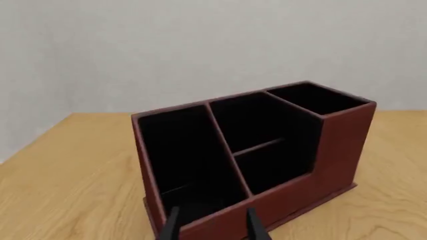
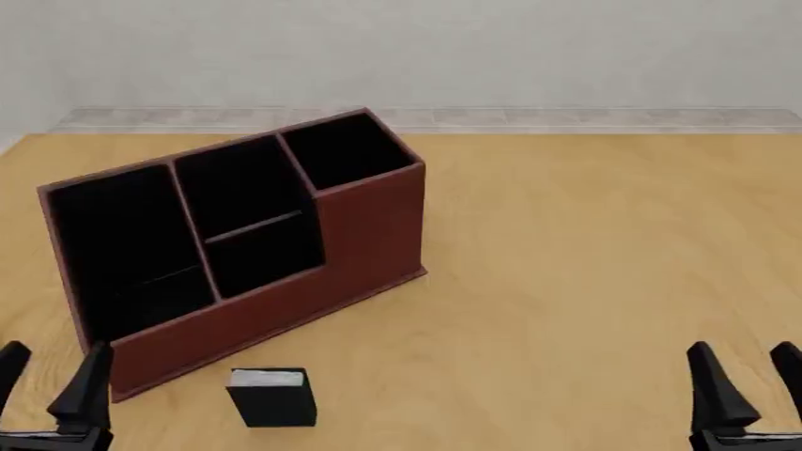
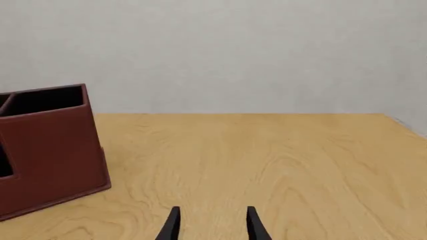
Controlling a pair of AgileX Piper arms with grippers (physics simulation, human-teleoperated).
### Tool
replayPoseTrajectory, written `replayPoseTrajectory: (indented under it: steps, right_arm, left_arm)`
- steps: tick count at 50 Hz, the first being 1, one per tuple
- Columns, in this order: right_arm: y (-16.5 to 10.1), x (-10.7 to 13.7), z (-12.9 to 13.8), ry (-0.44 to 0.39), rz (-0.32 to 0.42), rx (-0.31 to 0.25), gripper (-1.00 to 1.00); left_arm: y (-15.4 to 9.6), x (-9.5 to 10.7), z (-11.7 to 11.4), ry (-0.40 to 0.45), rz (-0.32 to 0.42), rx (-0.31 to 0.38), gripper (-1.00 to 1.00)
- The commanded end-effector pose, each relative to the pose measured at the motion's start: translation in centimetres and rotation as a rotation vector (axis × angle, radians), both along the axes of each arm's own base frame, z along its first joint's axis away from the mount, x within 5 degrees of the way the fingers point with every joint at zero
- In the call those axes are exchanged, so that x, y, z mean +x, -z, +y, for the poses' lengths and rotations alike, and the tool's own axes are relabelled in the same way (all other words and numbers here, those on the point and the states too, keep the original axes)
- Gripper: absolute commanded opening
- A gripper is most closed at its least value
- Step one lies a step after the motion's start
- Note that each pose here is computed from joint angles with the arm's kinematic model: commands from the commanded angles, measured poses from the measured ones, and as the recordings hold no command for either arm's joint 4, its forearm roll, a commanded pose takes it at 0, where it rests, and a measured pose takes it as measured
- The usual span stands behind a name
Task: Pick up the book and place it in the left compartment of the caddy.
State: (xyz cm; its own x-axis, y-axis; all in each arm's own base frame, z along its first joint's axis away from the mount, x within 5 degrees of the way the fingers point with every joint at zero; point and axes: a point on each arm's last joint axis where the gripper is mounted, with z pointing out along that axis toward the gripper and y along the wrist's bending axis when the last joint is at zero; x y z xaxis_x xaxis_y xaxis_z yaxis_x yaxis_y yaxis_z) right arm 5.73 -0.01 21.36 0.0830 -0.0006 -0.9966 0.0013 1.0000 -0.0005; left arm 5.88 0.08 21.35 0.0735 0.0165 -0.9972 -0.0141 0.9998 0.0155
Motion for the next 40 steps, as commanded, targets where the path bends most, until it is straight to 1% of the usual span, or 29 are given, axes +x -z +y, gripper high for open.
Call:
replayPoseTrajectory:
  steps: [1, 10, 15, 16, 18, 22, 24, 25, 27, 31, 34, 35, 37, 39, 40]
  right_arm:
    - [-0.1, 0.0, 0.0, -0.003, 0.001, 0.001, 1.0]
    - [0.0, 0.0, 0.0, -0.004, 0.0, 0.003, 1.0]
    - [0.0, 0.0, 0.0, -0.005, 0.002, 0.004, 1.0]
    - [0.0, 0.0, 0.0, -0.004, 0.002, 0.007, 1.0]
    - [-0.1, 0.0, 0.0, -0.005, 0.002, 0.007, 1.0]
    - [0.0, 0.0, 0.0, -0.006, 0.004, 0.01, 1.0]
    - [0.0, 0.0, 0.0, -0.005, 0.004, 0.013, 1.0]
    - [-0.1, 0.1, 0.0, -0.005, 0.004, 0.012, 1.0]
    - [0.0, 0.1, 0.0, -0.006, 0.005, 0.012, 1.0]
    - [0.0, 0.1, 0.0, -0.007, 0.007, 0.011, 1.0]
    - [0.0, 0.2, 0.0, -0.007, 0.008, 0.012, 1.0]
    - [0.0, 0.2, 0.0, -0.007, 0.01, 0.012, 1.0]
    - [0.0, 0.2, 0.0, -0.007, 0.01, 0.013, 1.0]
    - [0.0, 0.2, 0.0, -0.007, 0.011, 0.012, 1.0]
    - [0.0, 0.2, 0.0, -0.008, 0.012, 0.012, 1.0]
  left_arm:
    - [-0.3, -0.3, -0.1, 0.011, -0.022, -0.012, 1.0]
    - [-0.7, -0.4, -0.1, 0.013, -0.035, -0.008, 1.0]
    - [-1.7, -0.5, -0.1, 0.024, -0.042, -0.013, 1.0]
    - [-2.5, -0.7, -0.2, 0.037, -0.053, 0.006, 1.0]
    - [-3.2, -0.6, -0.4, 0.072, -0.033, -0.005, 1.0]
    - [-4.8, -0.8, -0.7, 0.13, -0.04, 0.054, 1.0]
    - [-5.9, -1.0, -0.8, 0.164, -0.043, 0.048, 1.0]
    - [-6.7, -1.0, -0.9, 0.184, -0.038, 0.063, 1.0]
    - [-7.5, -1.0, -1.0, 0.193, -0.039, 0.073, 1.0]
    - [-8.6, -0.6, -1.4, 0.244, -0.008, 0.086, 1.0]
    - [-9.9, -0.5, -1.6, 0.282, 0.006, 0.077, 1.0]
    - [-10.6, -0.4, -1.8, 0.304, 0.016, 0.089, 1.0]
    - [-11.3, -0.7, -1.8, 0.331, 0.005, 0.108, 1.0]
    - [-11.8, -0.5, -2.0, 0.346, 0.019, 0.112, 1.0]
    - [-12.4, -0.4, -2.2, 0.375, 0.035, 0.119, 1.0]
